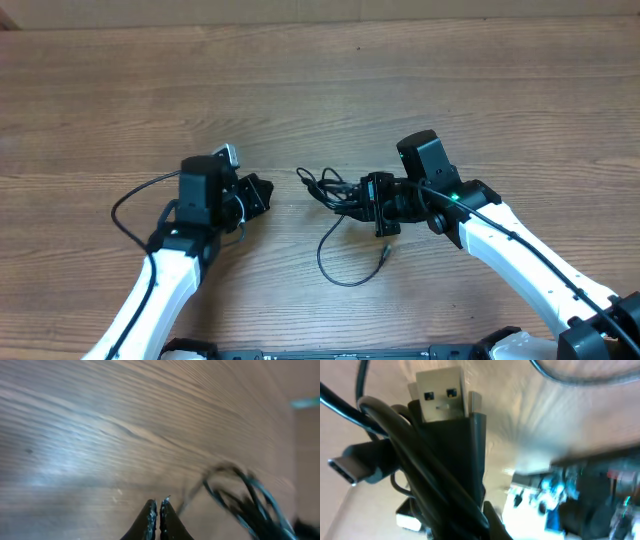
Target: Untangle cables
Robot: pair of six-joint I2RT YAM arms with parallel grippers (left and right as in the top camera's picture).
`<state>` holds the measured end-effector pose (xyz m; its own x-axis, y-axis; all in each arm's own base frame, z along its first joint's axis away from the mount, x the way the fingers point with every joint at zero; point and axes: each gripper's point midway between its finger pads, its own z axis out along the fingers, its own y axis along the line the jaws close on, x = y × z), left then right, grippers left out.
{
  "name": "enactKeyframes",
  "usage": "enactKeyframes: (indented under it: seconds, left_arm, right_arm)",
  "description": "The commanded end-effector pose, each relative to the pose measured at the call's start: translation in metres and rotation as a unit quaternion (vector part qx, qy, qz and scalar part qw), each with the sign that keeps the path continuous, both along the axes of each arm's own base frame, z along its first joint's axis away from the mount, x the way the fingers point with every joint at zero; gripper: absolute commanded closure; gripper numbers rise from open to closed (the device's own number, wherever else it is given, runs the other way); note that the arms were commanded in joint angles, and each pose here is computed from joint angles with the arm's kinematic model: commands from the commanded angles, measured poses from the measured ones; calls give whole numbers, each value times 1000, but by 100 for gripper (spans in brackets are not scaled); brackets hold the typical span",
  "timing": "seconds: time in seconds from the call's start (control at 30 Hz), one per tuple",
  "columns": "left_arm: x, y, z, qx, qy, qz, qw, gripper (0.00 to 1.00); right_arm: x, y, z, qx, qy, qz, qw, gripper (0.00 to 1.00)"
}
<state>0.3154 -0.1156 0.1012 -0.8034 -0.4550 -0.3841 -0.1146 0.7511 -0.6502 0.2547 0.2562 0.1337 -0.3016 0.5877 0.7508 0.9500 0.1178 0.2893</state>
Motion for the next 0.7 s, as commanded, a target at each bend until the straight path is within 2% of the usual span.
enactKeyframes:
  seconds: [0.0, 0.17, 0.23, 0.27, 0.33, 0.4, 0.43, 0.53, 0.67]
  left_arm:
    - [-15, -13, 23, -28, -26, -61, 997, 92]
    - [-26, -10, 26, -28, -15, -59, 998, 93]
    - [-29, -9, 25, -27, -9, -58, 998, 93]
    - [-31, -9, 23, -27, -5, -58, 998, 93]
    - [-33, -8, 20, -25, 4, -56, 998, 93]
    - [-36, -7, 18, -24, 13, -56, 998, 92]
    - [-37, -7, 17, -23, 16, -56, 998, 93]
    - [-39, -7, 15, -23, 23, -56, 998, 93]
    - [-40, -7, 14, -23, 26, -56, 998, 94]
  right_arm:
    - [19, -9, 5, -56, -203, 93, 973, 96]
    - [19, 3, 22, -21, -300, 163, 940, 96]
    - [17, 8, 28, -2, -316, 176, 932, 96]
    - [14, 10, 30, 9, -313, 182, 932, 95]
    - [6, 14, 36, 37, -307, 196, 931, 85]
    - [-1, 17, 41, 61, -302, 207, 929, 86]
    - [-4, 18, 43, 69, -300, 211, 928, 96]
    - [-8, 19, 44, 77, -292, 215, 929, 96]
    - [-9, 19, 45, 86, -238, 186, 949, 96]
